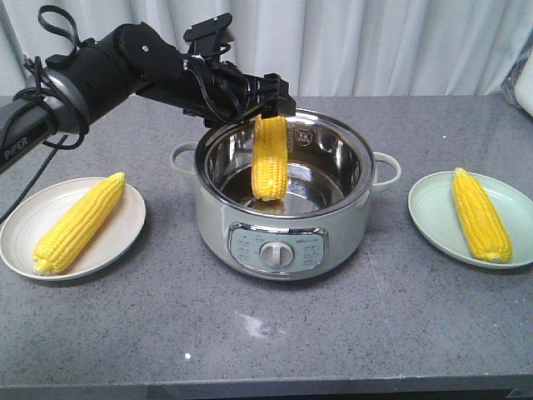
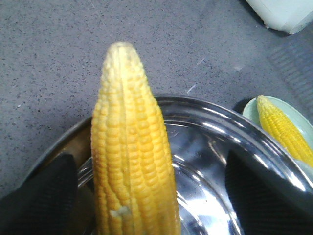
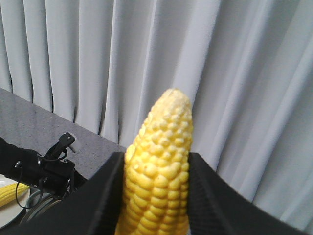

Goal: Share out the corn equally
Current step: 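Lower the left gripper into the pot and grasp the last corn cob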

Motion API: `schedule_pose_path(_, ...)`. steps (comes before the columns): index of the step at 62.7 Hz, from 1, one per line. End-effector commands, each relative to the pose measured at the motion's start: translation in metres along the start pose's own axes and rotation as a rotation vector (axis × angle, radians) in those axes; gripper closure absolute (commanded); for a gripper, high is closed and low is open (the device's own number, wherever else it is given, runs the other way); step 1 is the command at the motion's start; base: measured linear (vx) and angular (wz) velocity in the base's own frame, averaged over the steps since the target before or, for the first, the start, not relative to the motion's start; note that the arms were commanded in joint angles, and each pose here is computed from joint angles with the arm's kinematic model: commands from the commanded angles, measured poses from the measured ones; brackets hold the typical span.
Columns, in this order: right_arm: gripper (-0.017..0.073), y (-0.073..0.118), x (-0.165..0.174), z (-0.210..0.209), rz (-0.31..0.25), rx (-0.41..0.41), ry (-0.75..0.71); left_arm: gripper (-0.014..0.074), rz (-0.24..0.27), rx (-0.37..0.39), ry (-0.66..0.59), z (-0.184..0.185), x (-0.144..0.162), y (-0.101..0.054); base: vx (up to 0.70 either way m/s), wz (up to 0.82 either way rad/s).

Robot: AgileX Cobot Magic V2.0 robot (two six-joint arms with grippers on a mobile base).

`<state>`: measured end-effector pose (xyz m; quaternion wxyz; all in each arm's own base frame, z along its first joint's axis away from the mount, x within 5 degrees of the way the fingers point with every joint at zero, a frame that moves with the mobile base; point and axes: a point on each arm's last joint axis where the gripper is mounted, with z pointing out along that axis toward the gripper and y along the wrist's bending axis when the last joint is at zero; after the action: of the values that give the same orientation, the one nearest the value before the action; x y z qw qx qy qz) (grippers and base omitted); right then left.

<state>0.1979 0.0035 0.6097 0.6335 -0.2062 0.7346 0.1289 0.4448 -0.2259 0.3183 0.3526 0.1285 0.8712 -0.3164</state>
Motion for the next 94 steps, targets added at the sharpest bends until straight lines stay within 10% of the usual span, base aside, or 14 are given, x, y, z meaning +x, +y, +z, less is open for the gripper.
schedule_pose_path(1, 0.0564, 0.007, -0.006, -0.009, -0.012, -0.005, -0.035, -0.0002, 0.001, 0.048, -0.153, -0.033, -0.026, -0.024, 0.0, 0.0)
schedule_pose_path(74, 0.0564, 0.007, -0.005, -0.009, -0.007, 0.001, -0.031, 0.0011, -0.018, 0.045, -0.055, 0.009, -0.003, -0.017, 0.0, 0.0)
schedule_pose_path(94, 0.0564, 0.005, -0.005, -0.009, -0.007, 0.017, -0.023, 0.0308, -0.016, 0.043, -0.054, 0.009, -0.003, -0.016, 0.0, 0.0)
